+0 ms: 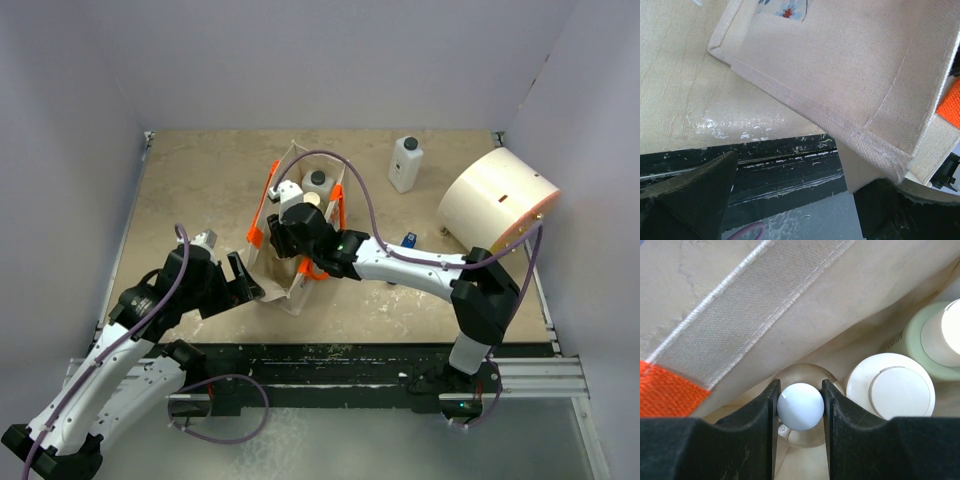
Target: Take the personal care products out of the canvas bag
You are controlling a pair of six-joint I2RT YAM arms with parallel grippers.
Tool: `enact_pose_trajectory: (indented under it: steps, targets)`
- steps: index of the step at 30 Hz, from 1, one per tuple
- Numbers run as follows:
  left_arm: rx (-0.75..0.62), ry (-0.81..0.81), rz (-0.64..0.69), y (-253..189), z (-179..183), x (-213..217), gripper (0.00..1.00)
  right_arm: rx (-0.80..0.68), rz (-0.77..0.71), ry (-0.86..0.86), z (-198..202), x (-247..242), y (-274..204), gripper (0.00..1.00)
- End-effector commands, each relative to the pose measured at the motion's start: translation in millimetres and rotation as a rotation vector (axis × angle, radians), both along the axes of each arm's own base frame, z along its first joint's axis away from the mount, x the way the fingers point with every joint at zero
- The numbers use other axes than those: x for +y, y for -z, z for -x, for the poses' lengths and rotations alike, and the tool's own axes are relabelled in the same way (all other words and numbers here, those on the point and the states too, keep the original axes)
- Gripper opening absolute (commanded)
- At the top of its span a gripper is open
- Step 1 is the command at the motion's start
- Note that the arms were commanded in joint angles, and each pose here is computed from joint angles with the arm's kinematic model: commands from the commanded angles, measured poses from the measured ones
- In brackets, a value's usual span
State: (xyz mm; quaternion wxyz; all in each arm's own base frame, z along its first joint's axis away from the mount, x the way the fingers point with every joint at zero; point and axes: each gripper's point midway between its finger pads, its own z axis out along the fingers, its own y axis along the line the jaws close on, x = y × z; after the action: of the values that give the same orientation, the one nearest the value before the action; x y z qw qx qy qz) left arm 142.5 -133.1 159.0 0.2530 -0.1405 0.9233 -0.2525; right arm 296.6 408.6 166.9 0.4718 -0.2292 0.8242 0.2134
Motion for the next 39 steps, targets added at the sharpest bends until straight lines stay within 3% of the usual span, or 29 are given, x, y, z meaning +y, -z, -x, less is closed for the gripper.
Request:
enact_pose_trajectory:
  steps: [1,25,34,39]
  targets:
    - [0.018,-0.001,-0.041,5,3,8,0.93,-0.091,-0.283,0.048,-5,10,-125,0.0]
    - [0.02,0.001,-0.035,5,2,7,0.93,-0.065,-0.385,0.069,3,-12,-208,0.0]
    - [0.021,0.001,-0.036,5,1,7,0.93,-0.102,-0.465,0.063,-5,-55,-272,0.0]
    - [0.018,0.0,-0.035,5,1,7,0.93,-0.166,-0.487,0.106,-14,-107,-311,0.0]
